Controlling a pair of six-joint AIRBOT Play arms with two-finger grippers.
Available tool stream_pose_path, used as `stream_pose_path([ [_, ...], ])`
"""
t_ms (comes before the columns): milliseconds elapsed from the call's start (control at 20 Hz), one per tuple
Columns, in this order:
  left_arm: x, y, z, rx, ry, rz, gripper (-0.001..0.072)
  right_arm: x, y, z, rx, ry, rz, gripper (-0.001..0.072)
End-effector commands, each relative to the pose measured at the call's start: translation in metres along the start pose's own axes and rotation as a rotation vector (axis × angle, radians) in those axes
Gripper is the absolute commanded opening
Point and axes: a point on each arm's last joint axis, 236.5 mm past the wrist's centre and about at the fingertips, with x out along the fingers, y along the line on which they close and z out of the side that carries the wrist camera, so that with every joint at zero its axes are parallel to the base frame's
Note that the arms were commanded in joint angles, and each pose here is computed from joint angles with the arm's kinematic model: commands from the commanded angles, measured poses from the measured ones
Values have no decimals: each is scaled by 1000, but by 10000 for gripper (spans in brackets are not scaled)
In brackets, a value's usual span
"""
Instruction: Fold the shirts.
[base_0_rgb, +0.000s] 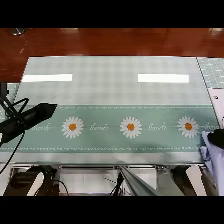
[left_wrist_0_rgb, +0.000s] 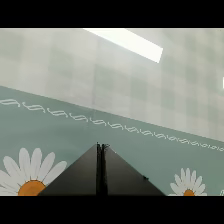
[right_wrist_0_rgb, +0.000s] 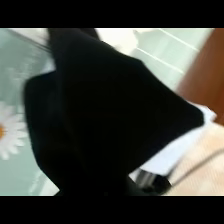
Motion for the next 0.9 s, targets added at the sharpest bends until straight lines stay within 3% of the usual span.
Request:
stream_pose_path([
  [0,0,1,5,-1,-19,1,23,23,-41,-35,115,80,-150,155],
  [50,0,1,5,-1,-19,1,23,30,-42,-43,115,103,-159,482],
  [100,0,1,5,-1,-19,1,23,36,-42,-49,116,124,-168,576],
  [350,-1,1,21,17,-87,5,23,51,-34,-31,96,102,-143,575],
  [450,-6,1,53,66,-221,11,23,48,-6,4,45,7,-32,546],
  [500,-11,-2,70,66,-288,9,23,41,12,26,-2,-59,29,477],
  [600,-24,-25,106,93,-349,-16,23,3,78,77,-108,-258,237,97],
  [650,-26,-39,120,120,-339,-31,23,-28,125,96,-184,-374,391,21],
  [750,-27,-72,146,155,-279,-70,23,-105,226,105,-301,-570,749,21],
  [850,-19,-116,155,232,-162,-141,22,-143,303,65,-472,-584,967,21],
])
